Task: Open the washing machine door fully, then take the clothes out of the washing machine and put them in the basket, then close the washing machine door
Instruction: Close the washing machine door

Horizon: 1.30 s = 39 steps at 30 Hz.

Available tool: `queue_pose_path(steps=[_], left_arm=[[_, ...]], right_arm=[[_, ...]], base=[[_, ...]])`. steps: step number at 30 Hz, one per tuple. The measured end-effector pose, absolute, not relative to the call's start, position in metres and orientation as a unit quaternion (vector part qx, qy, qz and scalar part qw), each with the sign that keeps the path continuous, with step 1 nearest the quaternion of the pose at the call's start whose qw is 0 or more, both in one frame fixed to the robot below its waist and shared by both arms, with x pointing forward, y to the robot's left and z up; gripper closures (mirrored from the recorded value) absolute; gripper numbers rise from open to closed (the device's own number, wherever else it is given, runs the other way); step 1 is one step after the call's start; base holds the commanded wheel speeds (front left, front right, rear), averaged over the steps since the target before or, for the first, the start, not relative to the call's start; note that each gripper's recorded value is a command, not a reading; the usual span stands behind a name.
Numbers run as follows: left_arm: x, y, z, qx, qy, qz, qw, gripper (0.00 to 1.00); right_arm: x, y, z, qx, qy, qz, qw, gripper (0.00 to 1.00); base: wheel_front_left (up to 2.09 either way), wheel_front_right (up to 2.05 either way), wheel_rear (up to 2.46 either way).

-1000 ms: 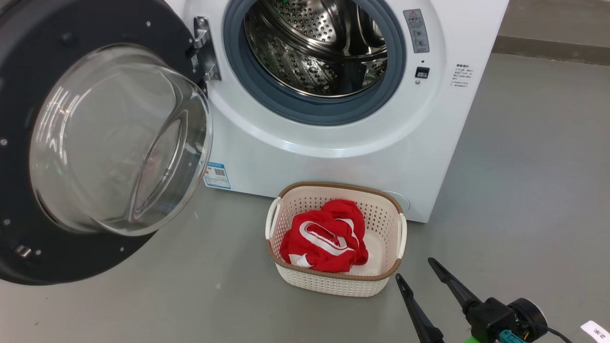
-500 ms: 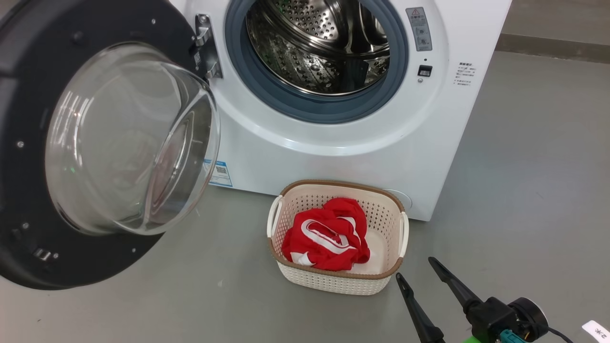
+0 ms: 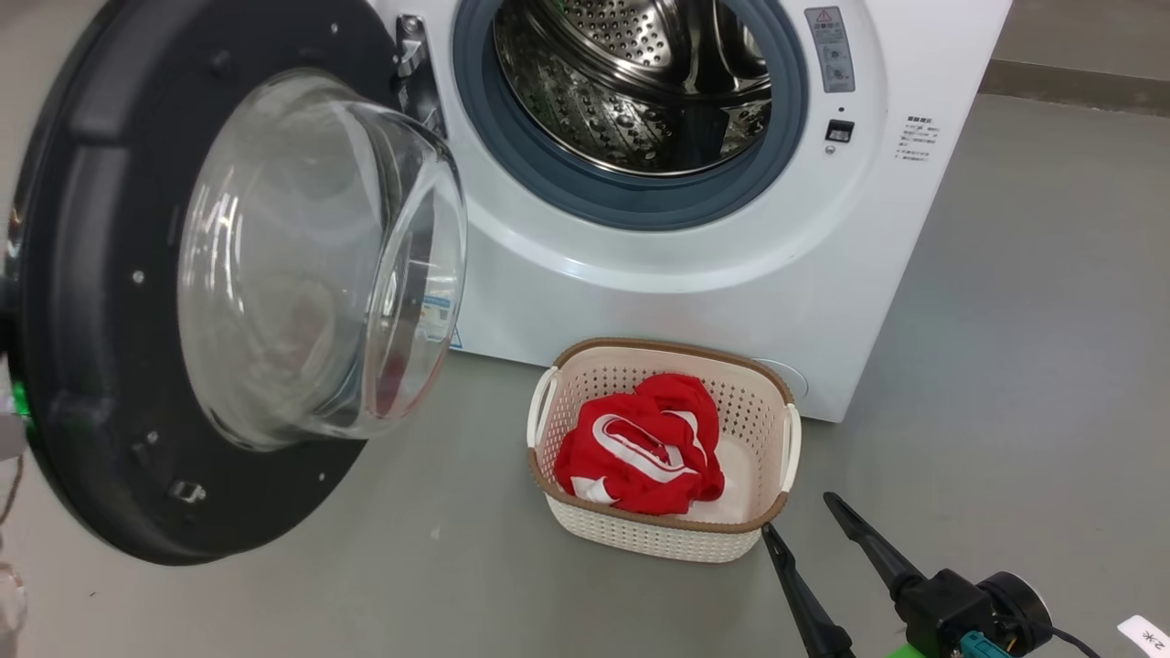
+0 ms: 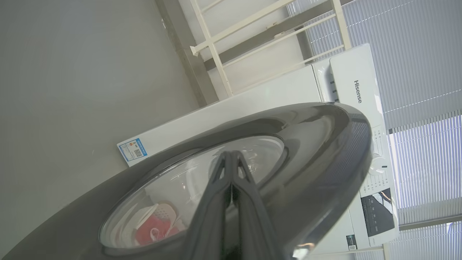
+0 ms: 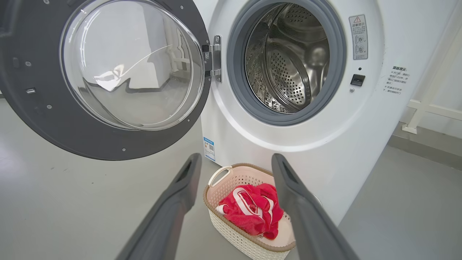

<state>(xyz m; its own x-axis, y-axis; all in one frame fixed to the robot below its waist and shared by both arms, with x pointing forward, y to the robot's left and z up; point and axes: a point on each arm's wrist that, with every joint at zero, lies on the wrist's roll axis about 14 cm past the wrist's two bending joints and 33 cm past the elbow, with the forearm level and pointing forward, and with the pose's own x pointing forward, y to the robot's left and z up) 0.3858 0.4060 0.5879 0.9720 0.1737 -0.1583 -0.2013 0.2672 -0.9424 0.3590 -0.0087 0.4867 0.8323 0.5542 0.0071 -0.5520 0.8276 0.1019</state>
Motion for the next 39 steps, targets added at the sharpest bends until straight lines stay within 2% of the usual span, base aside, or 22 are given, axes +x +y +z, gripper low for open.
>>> queue_pose_path(steps=[11,15,23,39], left_arm=[[0.384,0.380,0.587,-0.615,0.007,0.066,0.786,1.00],[0.386,0.367,0.590,-0.639,-0.002,0.037,0.769,1.00],[0.379,0.358,0.590,-0.648,-0.012,0.020,0.761,1.00],[0.376,0.318,0.591,-0.646,0.002,-0.030,0.763,1.00]], right_arm=[[0.359,-0.001,0.483,0.055,0.016,0.298,0.953,0.00],[0.361,0.000,0.480,0.057,0.020,0.299,0.952,0.00],[0.361,0.002,0.479,0.080,0.026,0.298,0.951,0.00],[0.359,0.001,0.478,0.091,0.029,0.295,0.951,0.00]], base=[[0.00,0.00,0.00],[0.00,0.00,0.00],[0.00,0.00,0.00],[0.00,0.00,0.00]])
